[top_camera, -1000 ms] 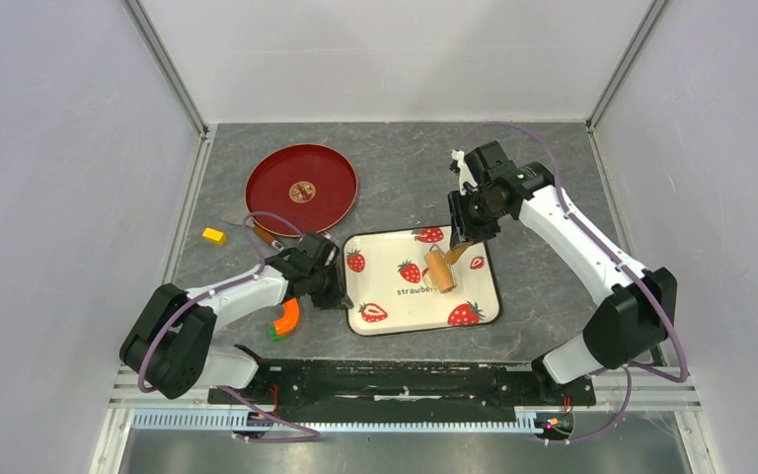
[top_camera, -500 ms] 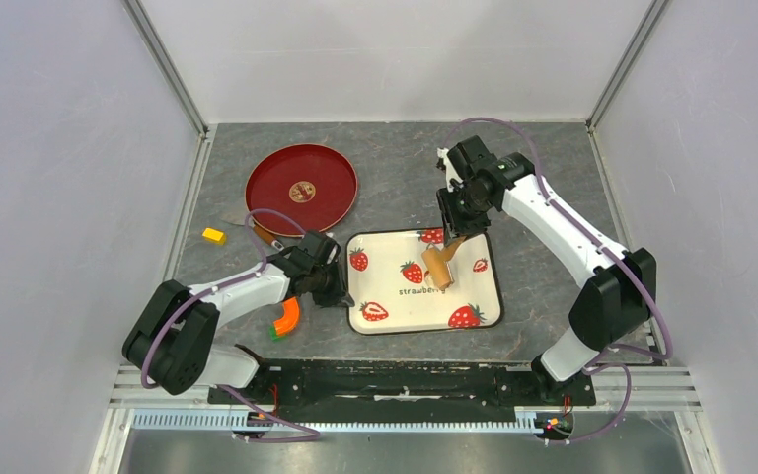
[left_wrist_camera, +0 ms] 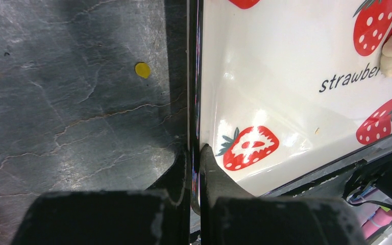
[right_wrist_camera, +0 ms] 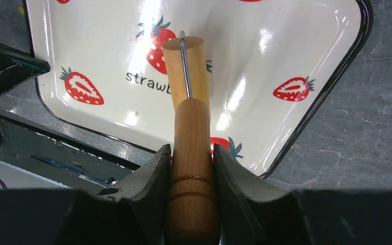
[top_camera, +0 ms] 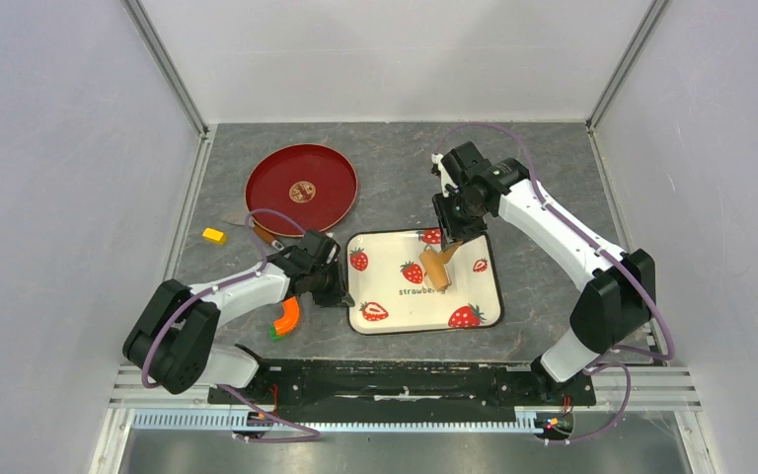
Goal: Roll out the dumpling wrappers from the dough
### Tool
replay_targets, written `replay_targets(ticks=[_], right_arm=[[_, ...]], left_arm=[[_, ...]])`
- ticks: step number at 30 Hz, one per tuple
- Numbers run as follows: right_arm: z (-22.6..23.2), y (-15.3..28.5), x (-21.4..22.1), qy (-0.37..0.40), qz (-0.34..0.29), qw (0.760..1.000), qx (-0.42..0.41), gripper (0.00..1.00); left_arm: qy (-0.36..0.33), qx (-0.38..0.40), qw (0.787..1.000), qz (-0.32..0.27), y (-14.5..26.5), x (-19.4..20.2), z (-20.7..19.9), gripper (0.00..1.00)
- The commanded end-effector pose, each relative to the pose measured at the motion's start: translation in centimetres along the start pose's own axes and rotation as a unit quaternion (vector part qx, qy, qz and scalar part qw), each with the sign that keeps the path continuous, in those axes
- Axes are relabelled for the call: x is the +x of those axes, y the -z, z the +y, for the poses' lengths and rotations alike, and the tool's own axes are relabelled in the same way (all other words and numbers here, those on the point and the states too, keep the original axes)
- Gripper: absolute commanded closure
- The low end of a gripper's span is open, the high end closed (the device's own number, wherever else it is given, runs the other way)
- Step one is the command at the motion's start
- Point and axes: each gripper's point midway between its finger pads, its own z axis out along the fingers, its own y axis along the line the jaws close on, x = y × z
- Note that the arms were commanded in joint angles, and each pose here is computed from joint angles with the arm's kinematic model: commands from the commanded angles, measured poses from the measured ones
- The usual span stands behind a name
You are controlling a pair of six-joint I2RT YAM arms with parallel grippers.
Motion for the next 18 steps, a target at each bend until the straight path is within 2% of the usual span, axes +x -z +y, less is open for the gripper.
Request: replay_targets(ticks=[1, 7, 18], right_arm=[[-1.1, -1.0, 2.1, 0.013, 0.037, 0.999, 0.034, 1.00], [-2.2, -1.2, 2.7, 0.022, 0.049, 0.996, 0.072, 1.00], [-2.0, -2.7, 4.8, 0.039, 0.075, 0.993, 0.082, 1.00]], left_arm=[[-0.020, -0.052, 0.998, 0.009, -1.0, 0.8, 2.6, 0.98], [-0.019, -0.052, 0.998, 0.009, -1.0, 0.8, 2.7, 0.98], [-0.020, -0.051, 0.998, 0.012, -1.2, 0.9, 2.6, 0.98]])
